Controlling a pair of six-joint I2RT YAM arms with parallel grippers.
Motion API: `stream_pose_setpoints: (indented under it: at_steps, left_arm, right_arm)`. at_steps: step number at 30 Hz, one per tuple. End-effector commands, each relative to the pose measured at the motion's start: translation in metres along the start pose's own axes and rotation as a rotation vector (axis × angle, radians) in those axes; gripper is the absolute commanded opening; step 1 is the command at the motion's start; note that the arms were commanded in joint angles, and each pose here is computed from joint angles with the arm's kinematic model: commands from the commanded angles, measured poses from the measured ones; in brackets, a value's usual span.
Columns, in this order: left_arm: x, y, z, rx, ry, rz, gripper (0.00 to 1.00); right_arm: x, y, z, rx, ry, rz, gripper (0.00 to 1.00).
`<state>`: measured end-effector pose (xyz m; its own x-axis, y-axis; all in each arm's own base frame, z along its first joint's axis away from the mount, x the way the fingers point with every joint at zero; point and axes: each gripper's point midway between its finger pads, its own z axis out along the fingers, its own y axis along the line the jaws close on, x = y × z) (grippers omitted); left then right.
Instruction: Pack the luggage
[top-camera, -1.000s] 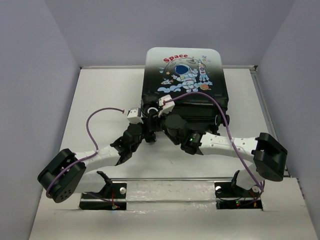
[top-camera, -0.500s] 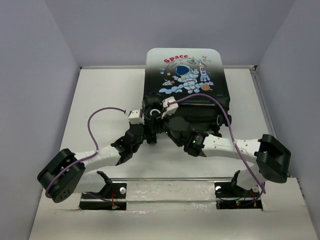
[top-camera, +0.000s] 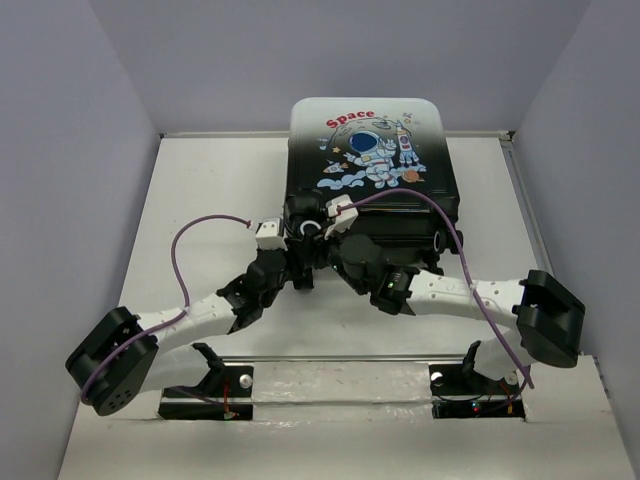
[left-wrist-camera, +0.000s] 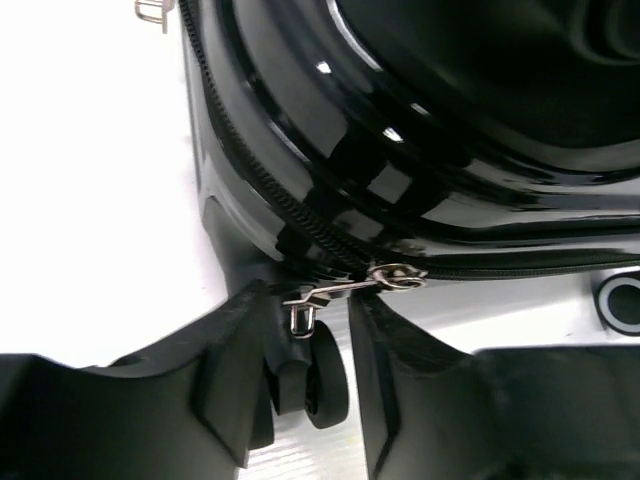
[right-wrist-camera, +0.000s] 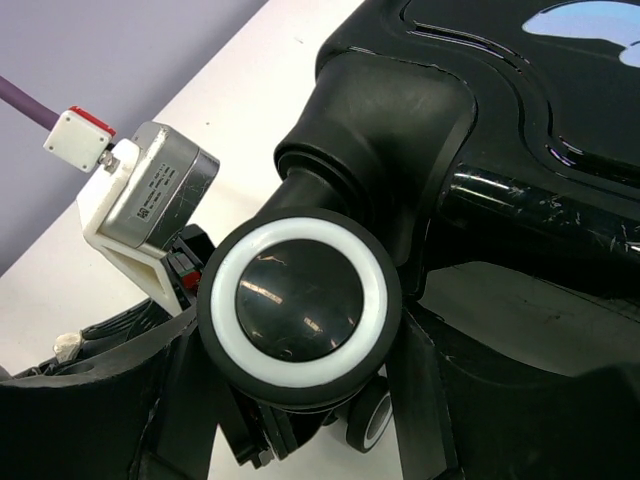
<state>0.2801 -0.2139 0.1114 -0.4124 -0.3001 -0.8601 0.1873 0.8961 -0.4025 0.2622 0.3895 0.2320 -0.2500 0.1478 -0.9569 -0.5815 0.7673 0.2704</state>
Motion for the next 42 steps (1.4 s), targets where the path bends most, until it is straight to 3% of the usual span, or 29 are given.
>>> stream_pose_setpoints:
  at_steps: [1,4,6,8,12,17,24,30,37,42]
  left_arm:
    - [-0.107,-0.057,-0.003,0.132,-0.317,-0.137,0.51]
    - [-0.109,-0.060,0.002,0.130,-0.315,-0.139,0.50]
    - [-0.111,-0.061,0.003,0.130,-0.317,-0.142,0.44]
    - [-0.116,-0.061,-0.001,0.127,-0.335,-0.142,0.35]
    - [-0.130,-0.054,-0.010,0.094,-0.369,-0.136,0.06]
    - [-0.131,-0.031,-0.023,0.009,-0.390,-0.099,0.06]
    - [-0.104,0.018,-0.035,-0.100,-0.354,-0.064,0.06]
    - [-0.125,0.070,-0.051,-0.174,-0.408,-0.158,0.06]
    - [-0.105,0.078,-0.051,-0.186,-0.348,-0.196,0.06]
    - [-0.115,0.090,-0.076,-0.208,-0.409,-0.230,0.06]
  right_arm:
    - [-0.049,0.057,-0.017,-0.210,-0.125,0.117,0.07]
    - [-0.049,0.062,-0.019,-0.225,-0.124,0.113,0.07]
    - [-0.046,0.061,-0.018,-0.223,-0.117,0.109,0.07]
    - [-0.041,0.063,-0.020,-0.224,-0.107,0.107,0.07]
    - [-0.034,0.060,-0.021,-0.217,-0.097,0.116,0.07]
    - [-0.027,0.044,-0.027,-0.165,-0.095,0.106,0.07]
    - [-0.026,0.016,-0.046,-0.082,-0.106,0.092,0.07]
    - [-0.009,-0.017,-0.071,-0.005,-0.075,0.057,0.07]
    - [-0.013,-0.037,-0.084,0.055,-0.082,0.032,0.07]
    - [-0.011,-0.056,-0.079,0.102,-0.073,0.019,0.07]
